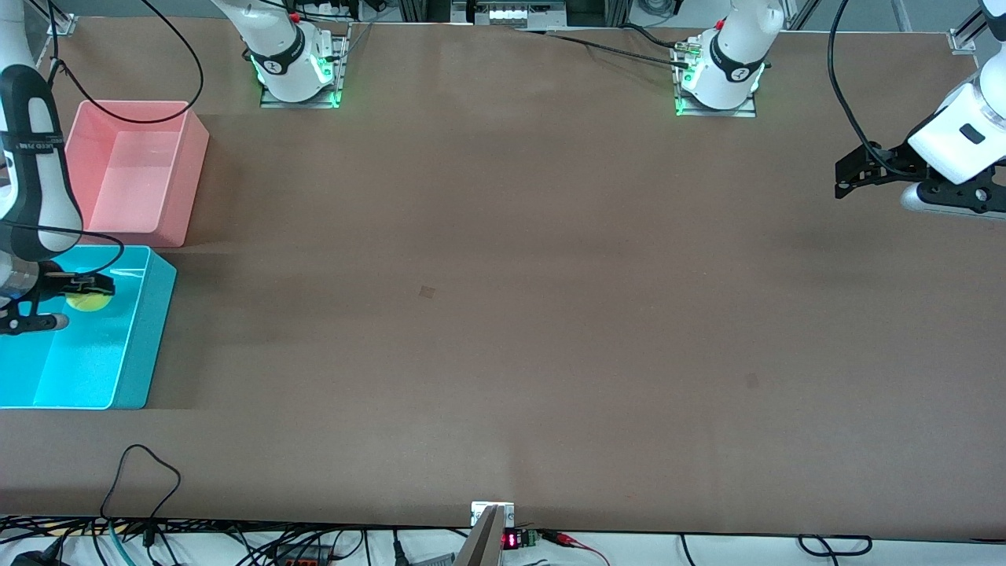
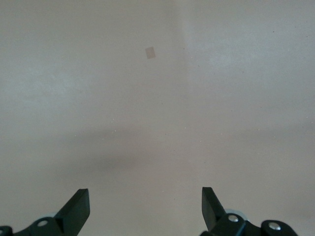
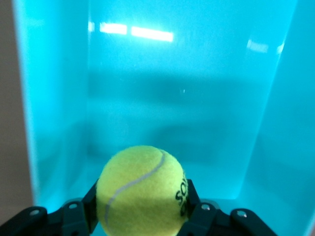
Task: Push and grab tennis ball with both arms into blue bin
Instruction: 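Carry the held ball with the right gripper over the blue bin, then open the right gripper to drop the ball into the blue bin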
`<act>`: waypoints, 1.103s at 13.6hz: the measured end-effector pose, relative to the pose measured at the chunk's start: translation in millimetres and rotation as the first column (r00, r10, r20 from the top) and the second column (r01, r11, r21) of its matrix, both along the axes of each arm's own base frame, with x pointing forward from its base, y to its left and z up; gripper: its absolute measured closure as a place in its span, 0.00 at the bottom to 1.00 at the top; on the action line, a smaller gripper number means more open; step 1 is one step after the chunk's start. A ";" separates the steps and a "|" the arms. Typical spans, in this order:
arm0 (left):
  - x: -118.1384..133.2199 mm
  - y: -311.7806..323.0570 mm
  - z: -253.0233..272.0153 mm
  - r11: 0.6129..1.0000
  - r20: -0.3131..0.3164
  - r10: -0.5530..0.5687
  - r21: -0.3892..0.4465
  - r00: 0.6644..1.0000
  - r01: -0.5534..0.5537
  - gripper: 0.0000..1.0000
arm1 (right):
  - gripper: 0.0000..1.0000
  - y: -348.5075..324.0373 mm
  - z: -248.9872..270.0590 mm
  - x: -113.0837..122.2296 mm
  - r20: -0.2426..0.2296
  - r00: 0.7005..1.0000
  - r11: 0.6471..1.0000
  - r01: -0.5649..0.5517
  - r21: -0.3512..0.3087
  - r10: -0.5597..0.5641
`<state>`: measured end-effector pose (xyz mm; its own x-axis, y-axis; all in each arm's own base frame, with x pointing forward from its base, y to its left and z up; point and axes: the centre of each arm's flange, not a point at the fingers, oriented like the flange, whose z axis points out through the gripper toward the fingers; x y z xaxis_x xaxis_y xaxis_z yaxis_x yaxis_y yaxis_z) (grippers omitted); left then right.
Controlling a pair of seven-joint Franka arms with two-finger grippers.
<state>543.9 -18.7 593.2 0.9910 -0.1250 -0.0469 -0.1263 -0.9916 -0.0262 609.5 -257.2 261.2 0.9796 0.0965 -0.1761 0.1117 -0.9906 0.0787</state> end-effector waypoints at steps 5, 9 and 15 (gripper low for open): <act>0.0 0.0 0.0 1.000 0.000 0.000 0.000 1.000 0.000 0.00 | 0.33 -16.4 -49.7 -14.4 -0.058 0.998 1.000 0.025 0.019 -0.024; 0.0 0.0 0.0 1.000 0.000 0.000 0.000 1.000 0.000 0.00 | 0.33 -23.2 -57.2 -18.5 -0.065 0.997 0.999 0.032 0.022 -0.031; 0.6 -0.8 2.4 1.000 0.005 -0.002 0.000 1.000 0.002 0.00 | 0.09 -24.4 -58.5 -18.5 -0.061 0.998 0.999 0.031 0.021 -0.030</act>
<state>544.5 -19.5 595.6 0.9910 -0.1273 -0.0417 -0.1285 -0.9914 -0.0266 591.0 -281.7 202.7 0.9697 0.0713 -0.2338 0.0854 -0.9951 0.0507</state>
